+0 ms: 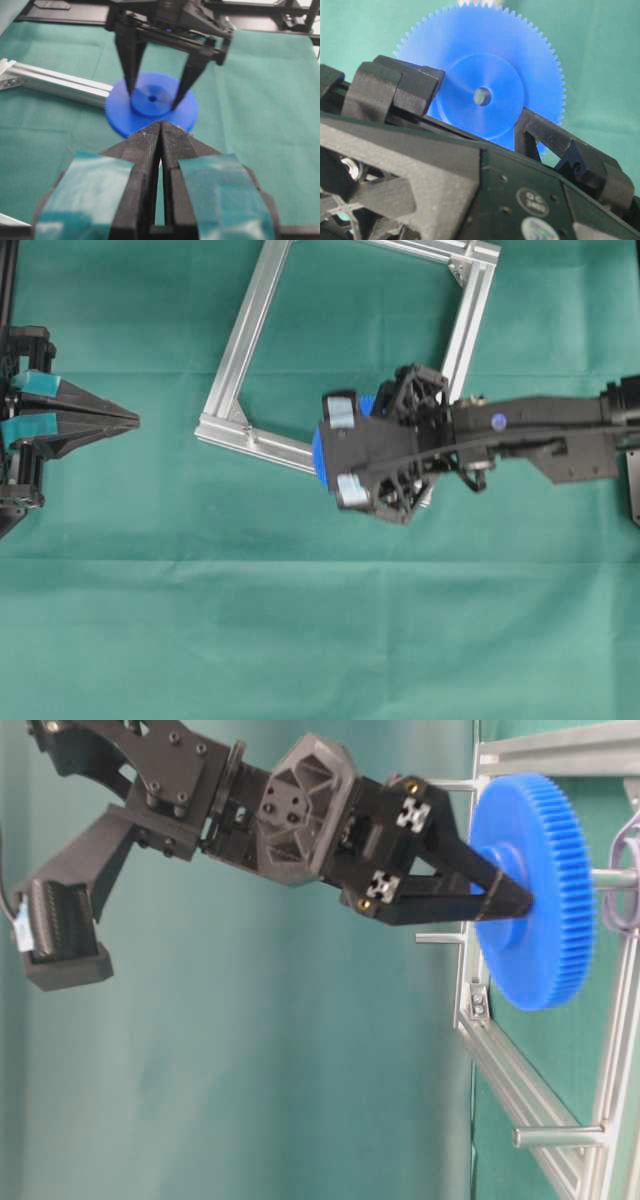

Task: Find the location of the shaft and insert the gear.
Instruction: 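Align the gear's center hole with the metal shaft using the right gripper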

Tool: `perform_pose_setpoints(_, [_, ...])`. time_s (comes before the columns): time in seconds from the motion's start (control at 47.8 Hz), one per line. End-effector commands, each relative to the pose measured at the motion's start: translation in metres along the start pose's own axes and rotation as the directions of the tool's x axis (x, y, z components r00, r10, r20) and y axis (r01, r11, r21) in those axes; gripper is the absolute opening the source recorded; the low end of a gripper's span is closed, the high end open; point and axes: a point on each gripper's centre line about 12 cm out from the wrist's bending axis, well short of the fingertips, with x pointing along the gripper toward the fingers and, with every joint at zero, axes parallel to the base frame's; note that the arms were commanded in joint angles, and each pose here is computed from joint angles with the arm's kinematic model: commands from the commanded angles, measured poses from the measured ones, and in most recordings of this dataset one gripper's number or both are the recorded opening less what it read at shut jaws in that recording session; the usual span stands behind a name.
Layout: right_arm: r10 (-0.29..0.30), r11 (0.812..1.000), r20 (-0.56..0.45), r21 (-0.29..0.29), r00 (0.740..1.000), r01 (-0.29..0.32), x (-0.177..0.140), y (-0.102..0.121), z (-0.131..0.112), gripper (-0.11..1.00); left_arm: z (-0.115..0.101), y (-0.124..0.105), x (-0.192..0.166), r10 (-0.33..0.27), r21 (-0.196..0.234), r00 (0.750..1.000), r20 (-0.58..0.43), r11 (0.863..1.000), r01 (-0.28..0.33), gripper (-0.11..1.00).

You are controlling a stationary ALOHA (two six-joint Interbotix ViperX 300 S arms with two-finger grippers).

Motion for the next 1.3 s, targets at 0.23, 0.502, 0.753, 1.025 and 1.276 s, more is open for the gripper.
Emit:
perform_pose_setpoints(0.23, [0.044, 0.999, 0.004, -0.02, 0.999, -0.044, -0.008, 0.026, -0.012, 0.69, 0.006, 0.0, 0.002, 0.003, -0.005, 1.0, 0.011, 1.0, -0.003, 0.01])
perform_pose_setpoints(0.502, [0.029, 1.0, -0.006, -0.002, 1.0, -0.029, -0.009, 0.018, -0.025, 0.68, 0.005, 0.0, 0.002, 0.003, -0.005, 1.0, 0.009, 1.0, -0.003, 0.01])
perform_pose_setpoints(0.753, [-0.011, 0.999, -0.001, 0.031, 1.0, 0.011, -0.011, 0.004, -0.036, 0.69, 0.006, 0.0, 0.002, 0.003, -0.005, 1.0, 0.011, 1.0, -0.003, 0.01])
perform_pose_setpoints(1.025, [-0.016, 0.999, 0.026, 0.034, 1.0, 0.015, -0.013, 0.002, -0.032, 0.69, 0.006, 0.0, 0.002, 0.003, -0.005, 1.0, 0.009, 1.0, -0.003, 0.01])
perform_pose_setpoints(1.276, [0.002, 1.0, 0.082, 0.019, 0.997, -0.004, -0.022, 0.007, -0.017, 0.69, 0.005, 0.0, 0.002, 0.003, -0.005, 1.0, 0.008, 1.0, -0.003, 0.01])
